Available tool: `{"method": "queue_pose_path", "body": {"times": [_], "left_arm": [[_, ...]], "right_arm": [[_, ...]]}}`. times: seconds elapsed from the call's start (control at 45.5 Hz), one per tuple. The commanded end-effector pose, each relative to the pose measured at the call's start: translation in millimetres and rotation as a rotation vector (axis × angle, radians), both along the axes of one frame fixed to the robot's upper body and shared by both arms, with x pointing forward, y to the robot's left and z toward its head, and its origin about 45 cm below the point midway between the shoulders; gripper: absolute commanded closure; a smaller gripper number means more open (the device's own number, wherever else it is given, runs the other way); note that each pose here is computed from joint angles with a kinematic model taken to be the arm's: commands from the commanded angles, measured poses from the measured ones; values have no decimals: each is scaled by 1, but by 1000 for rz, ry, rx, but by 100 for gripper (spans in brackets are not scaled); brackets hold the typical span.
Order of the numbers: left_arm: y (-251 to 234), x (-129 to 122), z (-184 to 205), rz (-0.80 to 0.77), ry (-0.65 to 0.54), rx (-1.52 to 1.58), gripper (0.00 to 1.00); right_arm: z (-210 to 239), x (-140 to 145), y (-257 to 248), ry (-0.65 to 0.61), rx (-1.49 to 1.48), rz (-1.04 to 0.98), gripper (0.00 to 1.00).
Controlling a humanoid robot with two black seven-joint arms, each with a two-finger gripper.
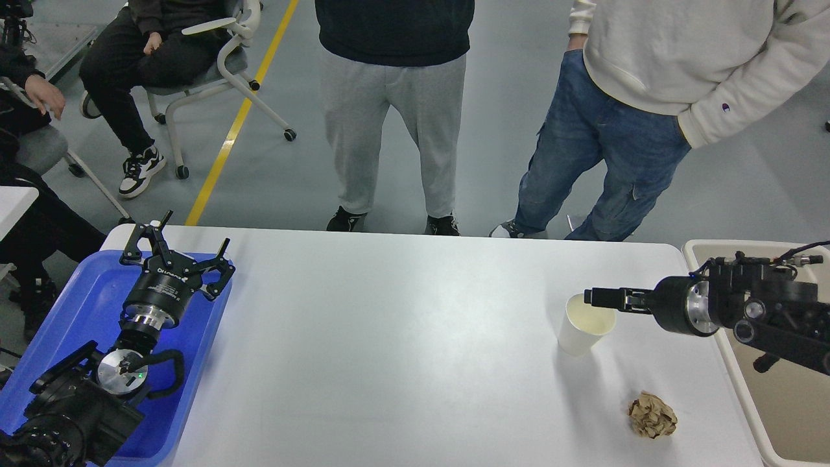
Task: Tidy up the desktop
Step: 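Reach the right gripper toward the white paper cup and close on it, then lift the white cup with the right gripper toward the beige bin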
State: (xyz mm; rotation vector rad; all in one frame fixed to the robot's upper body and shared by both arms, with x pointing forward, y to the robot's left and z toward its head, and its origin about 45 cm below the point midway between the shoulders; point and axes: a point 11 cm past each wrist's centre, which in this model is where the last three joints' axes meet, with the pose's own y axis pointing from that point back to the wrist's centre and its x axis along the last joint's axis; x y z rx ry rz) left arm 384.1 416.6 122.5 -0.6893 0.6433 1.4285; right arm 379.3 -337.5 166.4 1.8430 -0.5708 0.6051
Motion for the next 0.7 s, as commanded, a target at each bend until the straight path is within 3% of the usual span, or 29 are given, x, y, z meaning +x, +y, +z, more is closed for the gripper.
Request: {"method": "queue_pose_path", "body": {"times": [0.0, 0.484, 0.593, 0.681], "left_arm": [[0, 0, 0, 0, 0, 0, 0], [0, 0, 0, 0, 0, 0, 0], [0, 0, 0, 0, 0, 0, 0], [0, 0, 0, 0, 0, 0, 0]], "right_arm": [[-15, 2, -1, -1, -39, 2, 0], [-39, -2, -1, -12, -72, 8, 4], [-39, -2, 1, -13, -68, 11, 21], [-39, -2, 1, -13, -67, 12, 45]]}}
